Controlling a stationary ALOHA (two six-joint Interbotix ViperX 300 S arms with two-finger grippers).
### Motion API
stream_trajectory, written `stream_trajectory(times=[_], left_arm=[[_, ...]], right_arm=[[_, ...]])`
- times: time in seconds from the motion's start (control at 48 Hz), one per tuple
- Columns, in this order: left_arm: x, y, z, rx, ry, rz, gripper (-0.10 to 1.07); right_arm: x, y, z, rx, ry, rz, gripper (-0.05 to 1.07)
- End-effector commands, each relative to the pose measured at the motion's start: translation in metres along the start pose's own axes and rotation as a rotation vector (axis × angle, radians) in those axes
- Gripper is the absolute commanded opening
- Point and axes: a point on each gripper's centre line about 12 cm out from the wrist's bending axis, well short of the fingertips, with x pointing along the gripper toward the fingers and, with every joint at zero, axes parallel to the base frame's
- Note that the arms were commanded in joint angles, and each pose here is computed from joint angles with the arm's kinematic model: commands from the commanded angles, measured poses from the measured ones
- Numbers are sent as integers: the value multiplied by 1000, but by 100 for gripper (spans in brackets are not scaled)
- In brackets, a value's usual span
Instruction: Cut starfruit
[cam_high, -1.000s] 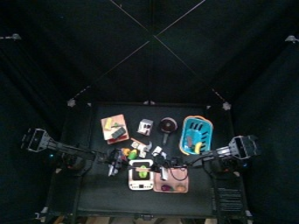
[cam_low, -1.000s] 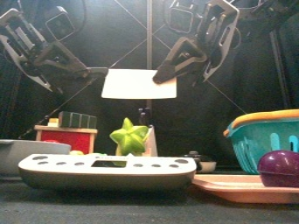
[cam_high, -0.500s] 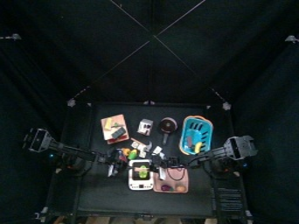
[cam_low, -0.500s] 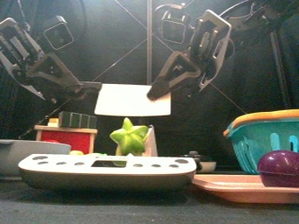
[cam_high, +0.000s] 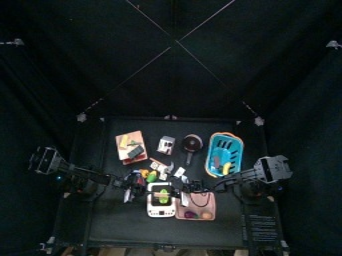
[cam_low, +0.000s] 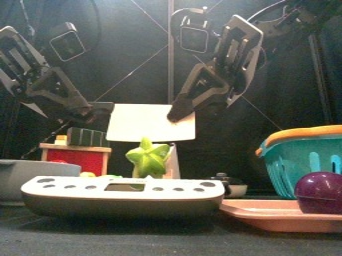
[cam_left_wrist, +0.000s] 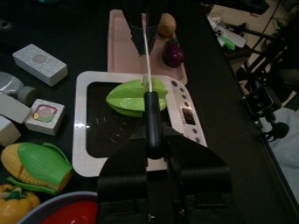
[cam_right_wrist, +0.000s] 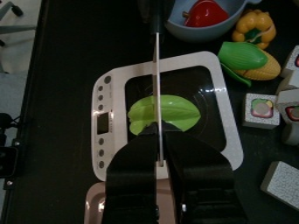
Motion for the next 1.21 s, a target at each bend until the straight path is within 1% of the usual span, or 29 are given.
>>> stream_trajectory(times=[0.0,0.292,0.625,0.875,1.188], left_arm=[[2,-2,4,0,-10,-4,29],[2,-1,2,0,-1,-2,29],[10,1,-7,0,38,6,29],[10,1,-6,-2,39,8,29],[13,3,-10,-3,55,13,29]], right_arm=[[-4,3,15,-1,-43,9,28],[0,2,12,-2,-32,5,28],[4,0,7,-1,-16,0,28],[7,0,4,0,-5,-2,28],[9,-1,2,1,1,-5,28]])
